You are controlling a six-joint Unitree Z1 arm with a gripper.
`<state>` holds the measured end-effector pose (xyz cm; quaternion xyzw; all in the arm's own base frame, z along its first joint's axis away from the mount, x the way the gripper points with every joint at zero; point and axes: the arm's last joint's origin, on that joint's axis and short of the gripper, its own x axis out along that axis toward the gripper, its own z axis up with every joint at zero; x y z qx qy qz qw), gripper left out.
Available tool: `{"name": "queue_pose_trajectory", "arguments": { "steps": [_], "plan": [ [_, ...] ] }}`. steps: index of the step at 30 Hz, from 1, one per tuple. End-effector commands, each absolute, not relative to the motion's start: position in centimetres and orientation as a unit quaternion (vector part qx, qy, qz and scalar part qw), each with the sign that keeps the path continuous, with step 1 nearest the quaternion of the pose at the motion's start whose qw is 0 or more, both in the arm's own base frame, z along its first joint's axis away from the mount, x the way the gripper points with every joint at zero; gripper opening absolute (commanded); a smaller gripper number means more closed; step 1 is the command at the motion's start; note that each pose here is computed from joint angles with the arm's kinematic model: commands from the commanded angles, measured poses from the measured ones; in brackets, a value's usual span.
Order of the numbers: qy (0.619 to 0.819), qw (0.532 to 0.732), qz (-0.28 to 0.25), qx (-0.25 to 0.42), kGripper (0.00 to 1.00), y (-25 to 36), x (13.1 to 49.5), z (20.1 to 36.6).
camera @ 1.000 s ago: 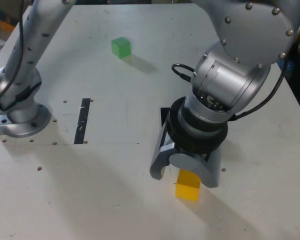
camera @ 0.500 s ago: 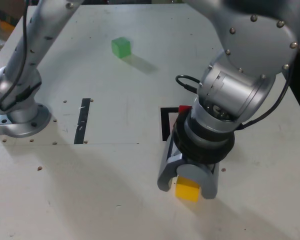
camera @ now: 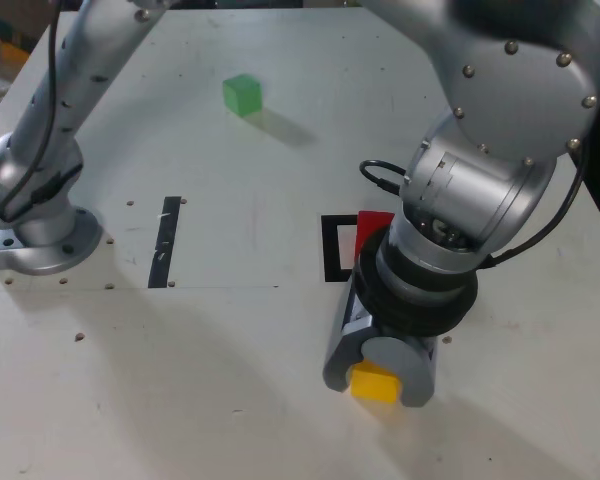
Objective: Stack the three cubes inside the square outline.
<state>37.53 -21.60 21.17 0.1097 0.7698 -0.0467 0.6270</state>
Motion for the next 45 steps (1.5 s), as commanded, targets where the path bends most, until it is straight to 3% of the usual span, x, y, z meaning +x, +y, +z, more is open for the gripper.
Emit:
{"name": "queue_pose_trajectory", "arguments": {
  "steps": [1,4,11,13,18,33,45],
  "plan": [
    [0.764,0.633,-0.049,0.116,0.16,-21.4,37.3,22.2],
    [0.758,0.639,-0.048,0.124,0.15,-20.3,36.9,23.9],
    [0.738,0.664,-0.014,0.119,0.15,-13.8,35.2,29.5],
    [0.74,0.664,-0.002,0.109,0.15,-11.9,35.0,30.0],
    [0.751,0.655,0.014,0.087,0.16,-9.1,35.2,29.3],
    [0.755,0.651,0.011,0.083,0.18,-5.9,36.1,26.4],
    [0.751,0.655,0.01,0.089,0.19,-5.8,36.9,25.6]
  ]
}}
